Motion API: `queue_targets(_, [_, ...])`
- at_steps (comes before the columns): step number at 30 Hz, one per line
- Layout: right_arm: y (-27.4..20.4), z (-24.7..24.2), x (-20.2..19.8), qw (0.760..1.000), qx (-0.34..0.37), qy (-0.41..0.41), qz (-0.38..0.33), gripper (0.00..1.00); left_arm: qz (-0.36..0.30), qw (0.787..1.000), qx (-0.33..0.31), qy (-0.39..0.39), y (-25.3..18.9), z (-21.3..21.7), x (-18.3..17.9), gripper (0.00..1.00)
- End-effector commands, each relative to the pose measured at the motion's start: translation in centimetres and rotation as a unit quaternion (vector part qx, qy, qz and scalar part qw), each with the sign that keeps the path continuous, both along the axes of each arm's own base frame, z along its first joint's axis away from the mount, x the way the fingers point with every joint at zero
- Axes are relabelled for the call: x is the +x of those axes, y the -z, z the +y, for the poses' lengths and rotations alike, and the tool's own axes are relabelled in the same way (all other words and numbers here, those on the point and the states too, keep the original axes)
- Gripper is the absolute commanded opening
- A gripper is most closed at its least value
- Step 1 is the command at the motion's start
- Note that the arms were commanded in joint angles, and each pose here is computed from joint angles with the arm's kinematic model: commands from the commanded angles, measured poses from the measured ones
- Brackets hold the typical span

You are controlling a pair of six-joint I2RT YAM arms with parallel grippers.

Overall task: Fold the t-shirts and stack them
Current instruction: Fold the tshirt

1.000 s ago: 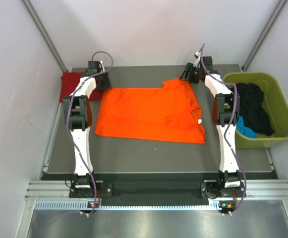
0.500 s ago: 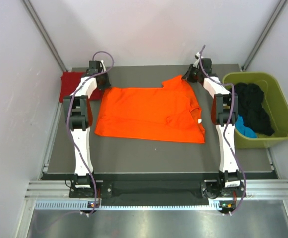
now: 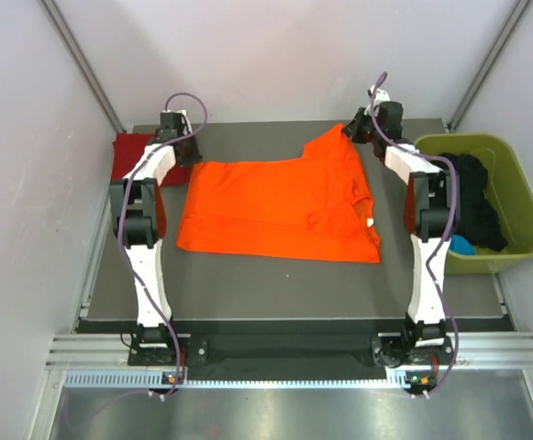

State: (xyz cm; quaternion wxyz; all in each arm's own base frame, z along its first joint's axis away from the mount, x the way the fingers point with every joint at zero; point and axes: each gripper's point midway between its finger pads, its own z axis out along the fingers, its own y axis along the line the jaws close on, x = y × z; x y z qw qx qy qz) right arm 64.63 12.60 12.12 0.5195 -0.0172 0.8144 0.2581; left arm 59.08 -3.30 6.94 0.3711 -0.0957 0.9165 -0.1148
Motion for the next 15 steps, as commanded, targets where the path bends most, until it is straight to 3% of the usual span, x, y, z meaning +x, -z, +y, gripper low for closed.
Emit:
queue_targets(1, [-7.4,-0.3,-0.6,0.994,-0.018,-0.017,-0.105,0.00,-0.079,0.997,0.015,-0.011,-6.4,0.6,0.7,0.00])
queue_targets(7, [-7.4,-0.1,-4.3,0.993,-0.036,-0.049,-0.106,0.00,-0.088,0.996,0.025,-0.023,-7.0,1.2,-1.0,0.00])
queue_targets(11, [-5.9,0.4,-5.6,0.993,-0.034,-0.070,-0.085,0.00,-0.084,0.996,0.008,0.006,-7.3,0.1,0.0,0.00])
queue_targets(15, [-4.5,0.2,-5.7,0.994,-0.042,-0.072,-0.069,0.00,-0.056,0.998,0.023,0.003,-4.6,0.6,1.4,0.38])
